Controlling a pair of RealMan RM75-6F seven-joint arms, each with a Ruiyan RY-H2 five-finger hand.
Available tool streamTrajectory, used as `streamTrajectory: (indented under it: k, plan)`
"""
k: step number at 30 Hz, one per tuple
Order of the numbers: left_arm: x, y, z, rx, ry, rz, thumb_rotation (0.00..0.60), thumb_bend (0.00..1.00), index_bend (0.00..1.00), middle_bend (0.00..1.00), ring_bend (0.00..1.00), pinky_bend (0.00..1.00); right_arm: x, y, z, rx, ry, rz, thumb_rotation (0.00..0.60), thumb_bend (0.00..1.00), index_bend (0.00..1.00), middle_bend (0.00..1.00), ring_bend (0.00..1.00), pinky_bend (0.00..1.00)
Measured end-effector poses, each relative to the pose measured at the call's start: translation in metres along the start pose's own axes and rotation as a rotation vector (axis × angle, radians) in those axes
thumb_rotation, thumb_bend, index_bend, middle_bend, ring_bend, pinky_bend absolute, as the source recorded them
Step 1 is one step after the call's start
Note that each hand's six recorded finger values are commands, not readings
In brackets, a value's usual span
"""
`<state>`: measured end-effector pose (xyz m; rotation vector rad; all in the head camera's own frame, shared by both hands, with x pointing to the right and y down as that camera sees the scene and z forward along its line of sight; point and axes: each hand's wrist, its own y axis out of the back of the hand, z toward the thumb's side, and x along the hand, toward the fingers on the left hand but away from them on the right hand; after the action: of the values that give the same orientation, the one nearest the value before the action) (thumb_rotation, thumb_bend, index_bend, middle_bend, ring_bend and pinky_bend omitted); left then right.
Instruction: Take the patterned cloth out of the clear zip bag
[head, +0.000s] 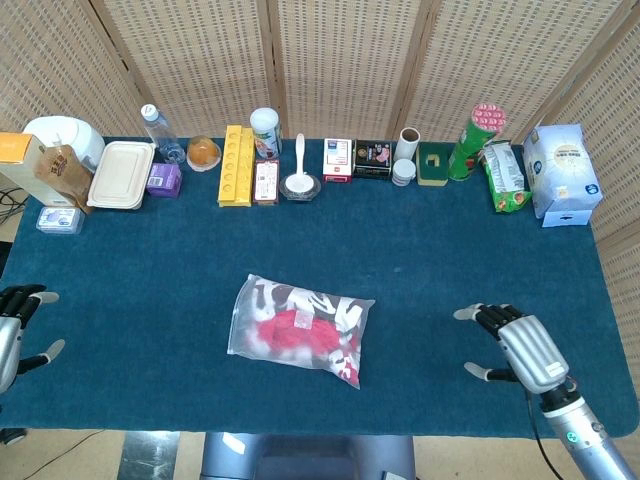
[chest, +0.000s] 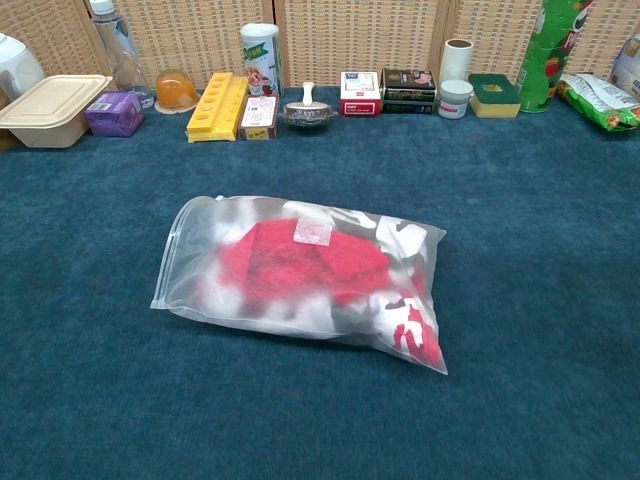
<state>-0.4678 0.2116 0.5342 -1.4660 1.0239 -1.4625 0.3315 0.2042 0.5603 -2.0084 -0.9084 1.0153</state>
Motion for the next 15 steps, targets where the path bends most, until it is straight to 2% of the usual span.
streamTrajectory:
  k: [6,15]
  plan:
    - [0.004,-0.001,-0.003,-0.001,-0.001,0.001,0.6,0.13,0.34,0.28,0.22,0.24,-0.02,-0.016,0.033,-0.025,0.099,0.054,0.6,0.05,0.23,0.32,0.38,0.36]
    - [0.01,-0.006,-0.008,-0.004,0.0,-0.008,0.6,0.13,0.33,0.28,0.22,0.24,-0.047,-0.045,0.081,-0.024,0.2,0.142,0.6,0.01,0.13,0.25,0.33,0.33]
